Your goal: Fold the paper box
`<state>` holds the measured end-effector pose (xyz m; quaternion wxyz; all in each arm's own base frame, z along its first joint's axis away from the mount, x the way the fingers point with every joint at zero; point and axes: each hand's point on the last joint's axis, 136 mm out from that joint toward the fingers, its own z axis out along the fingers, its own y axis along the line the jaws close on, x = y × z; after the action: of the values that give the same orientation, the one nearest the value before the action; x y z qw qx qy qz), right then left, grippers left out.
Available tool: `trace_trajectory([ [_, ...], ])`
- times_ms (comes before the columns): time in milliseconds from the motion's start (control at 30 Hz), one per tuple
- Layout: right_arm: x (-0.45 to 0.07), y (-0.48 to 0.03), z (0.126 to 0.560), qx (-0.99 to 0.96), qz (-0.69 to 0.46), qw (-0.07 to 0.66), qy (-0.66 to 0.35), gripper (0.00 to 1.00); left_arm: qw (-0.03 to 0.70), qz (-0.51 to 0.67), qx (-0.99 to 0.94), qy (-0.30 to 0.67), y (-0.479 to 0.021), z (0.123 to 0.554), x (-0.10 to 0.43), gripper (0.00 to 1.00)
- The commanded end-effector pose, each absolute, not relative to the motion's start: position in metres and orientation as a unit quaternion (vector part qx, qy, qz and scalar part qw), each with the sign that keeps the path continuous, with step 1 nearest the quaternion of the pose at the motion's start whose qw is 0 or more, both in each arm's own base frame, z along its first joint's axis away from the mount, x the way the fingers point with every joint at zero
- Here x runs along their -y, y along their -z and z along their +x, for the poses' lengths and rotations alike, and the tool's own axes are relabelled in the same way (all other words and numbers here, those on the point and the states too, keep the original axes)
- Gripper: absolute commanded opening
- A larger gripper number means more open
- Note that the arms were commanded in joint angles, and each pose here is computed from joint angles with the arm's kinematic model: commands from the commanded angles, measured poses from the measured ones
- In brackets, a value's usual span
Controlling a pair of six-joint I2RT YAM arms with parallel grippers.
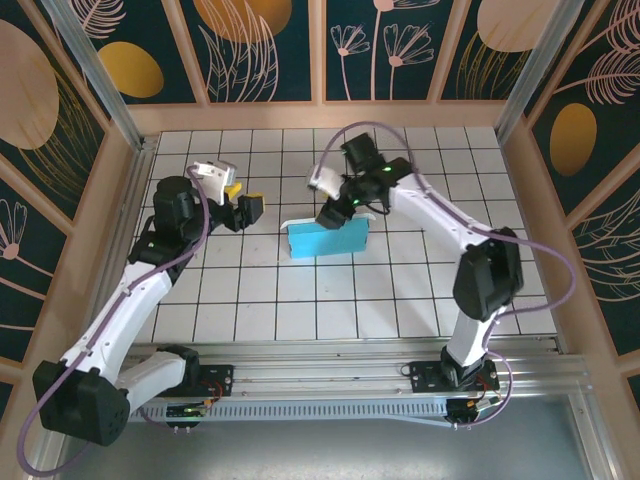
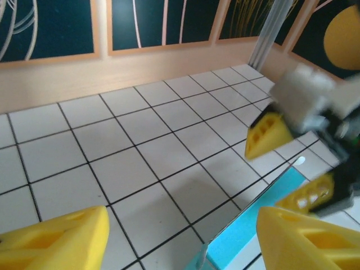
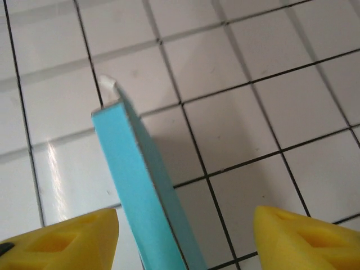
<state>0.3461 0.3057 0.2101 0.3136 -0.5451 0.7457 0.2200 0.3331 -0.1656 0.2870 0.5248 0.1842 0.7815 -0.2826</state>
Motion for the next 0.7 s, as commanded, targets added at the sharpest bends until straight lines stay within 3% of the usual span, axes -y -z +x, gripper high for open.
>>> trace_trajectory([
  [0, -0.279, -0.267, 0.356, -0.778, -0.377, 0.351, -0.361, 0.63, 0.476, 0.186, -0.778, 0.365, -0.29, 0.325, 0.188, 0.67],
  [267, -0.208, -0.241, 0.357, -0.843, -0.204, 0.304, -0.395, 0.56, 0.329, 0.201, -0.835, 0.393, -0.236, 0.324, 0.206, 0.6],
  [467, -0.202, -0.202, 0.347, -0.862, -0.201, 0.253, -0.391, 0.58, 0.288, 0.218, -0.861, 0.359, -0.202, 0.325, 0.214, 0.57],
  [667, -0.204, -0.183, 0.347, -0.871, -0.207, 0.231, -0.381, 0.5, 0.274, 0.213, -0.87, 0.35, -0.175, 0.328, 0.216, 0.57],
])
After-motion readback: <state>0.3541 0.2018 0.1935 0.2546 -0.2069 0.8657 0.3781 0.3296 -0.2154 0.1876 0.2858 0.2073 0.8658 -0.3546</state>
